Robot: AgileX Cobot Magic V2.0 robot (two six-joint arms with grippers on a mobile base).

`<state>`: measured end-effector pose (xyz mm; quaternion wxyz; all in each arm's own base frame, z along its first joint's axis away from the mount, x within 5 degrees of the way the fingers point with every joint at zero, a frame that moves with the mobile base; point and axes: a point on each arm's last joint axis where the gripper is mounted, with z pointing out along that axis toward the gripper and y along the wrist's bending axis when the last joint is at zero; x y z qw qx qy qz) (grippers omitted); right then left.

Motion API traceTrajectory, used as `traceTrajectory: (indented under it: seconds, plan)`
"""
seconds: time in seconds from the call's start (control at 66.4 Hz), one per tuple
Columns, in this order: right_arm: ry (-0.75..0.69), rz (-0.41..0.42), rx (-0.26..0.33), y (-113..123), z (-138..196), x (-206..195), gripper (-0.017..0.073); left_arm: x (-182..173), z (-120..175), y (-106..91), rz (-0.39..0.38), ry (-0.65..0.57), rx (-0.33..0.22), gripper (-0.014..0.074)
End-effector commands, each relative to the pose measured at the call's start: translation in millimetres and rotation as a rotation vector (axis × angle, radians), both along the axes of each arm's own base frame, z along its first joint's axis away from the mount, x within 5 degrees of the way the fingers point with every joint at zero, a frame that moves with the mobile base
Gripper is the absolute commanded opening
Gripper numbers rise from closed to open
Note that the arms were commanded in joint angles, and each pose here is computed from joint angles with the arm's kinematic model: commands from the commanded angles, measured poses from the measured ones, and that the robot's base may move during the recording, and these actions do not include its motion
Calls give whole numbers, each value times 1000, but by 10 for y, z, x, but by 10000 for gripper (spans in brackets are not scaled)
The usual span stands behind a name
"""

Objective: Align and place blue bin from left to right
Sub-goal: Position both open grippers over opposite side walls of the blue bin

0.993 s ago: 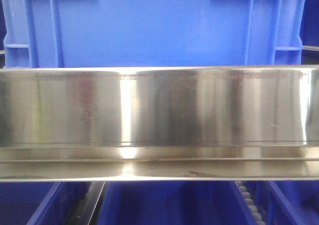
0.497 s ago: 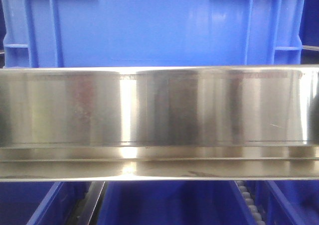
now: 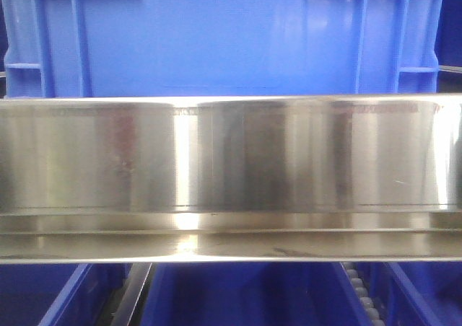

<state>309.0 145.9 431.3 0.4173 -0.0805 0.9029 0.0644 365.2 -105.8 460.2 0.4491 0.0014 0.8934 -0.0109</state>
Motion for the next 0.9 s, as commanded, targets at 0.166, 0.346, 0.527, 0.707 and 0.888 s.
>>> traceTrajectory:
  seconds: [0.166,0.346,0.527,0.707,0.888]
  plan:
    - [73,-22,-41,160,-10,211,-54,48,-96,-101,10,46,3,-111]
    - [101,-13,-12,228,-2,255,-55,48,-96,-101,10,46,3,-111]
    - [106,-10,-3,245,-20,268,-55,48,-96,-101,10,46,3,-111]
    - [104,-8,-1,255,-19,265,-55,58,-109,-105,10,49,5,-111]
    - [113,26,-7,372,-25,195,-34,58,-109,-105,10,49,5,-111]
